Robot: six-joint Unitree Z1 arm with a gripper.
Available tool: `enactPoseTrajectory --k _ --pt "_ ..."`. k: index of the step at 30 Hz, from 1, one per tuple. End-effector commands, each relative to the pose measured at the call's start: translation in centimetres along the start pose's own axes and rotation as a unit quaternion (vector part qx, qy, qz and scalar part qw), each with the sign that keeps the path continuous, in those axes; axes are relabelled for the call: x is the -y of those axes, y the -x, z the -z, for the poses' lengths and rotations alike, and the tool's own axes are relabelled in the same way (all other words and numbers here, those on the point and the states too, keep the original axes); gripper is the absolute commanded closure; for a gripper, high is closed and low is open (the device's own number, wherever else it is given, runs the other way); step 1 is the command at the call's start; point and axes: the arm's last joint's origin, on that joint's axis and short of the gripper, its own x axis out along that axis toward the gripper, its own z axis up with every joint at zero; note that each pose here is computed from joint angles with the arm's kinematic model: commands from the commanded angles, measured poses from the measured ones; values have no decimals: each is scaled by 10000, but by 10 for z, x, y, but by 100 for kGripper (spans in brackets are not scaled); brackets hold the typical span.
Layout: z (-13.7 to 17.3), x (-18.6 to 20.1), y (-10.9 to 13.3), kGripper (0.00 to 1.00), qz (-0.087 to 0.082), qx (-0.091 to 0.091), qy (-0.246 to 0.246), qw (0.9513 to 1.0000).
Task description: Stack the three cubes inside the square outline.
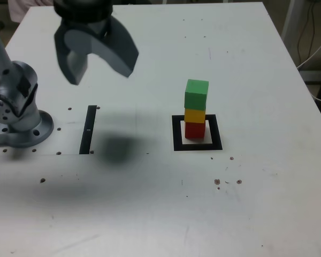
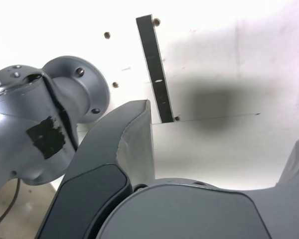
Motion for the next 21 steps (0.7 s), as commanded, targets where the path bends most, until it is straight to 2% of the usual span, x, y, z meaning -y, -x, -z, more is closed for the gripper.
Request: enactPoseTrajectory --k 1,6,14,21 --pt "8 5 -6 1 8 -38 -116 9999" --pt "14 10 -23 1 -31 -210 -274 9994" --pt "21 13 -56 1 110 -393 -229 9989" --pt "32 14 -67 1 157 -597 -202 9979"
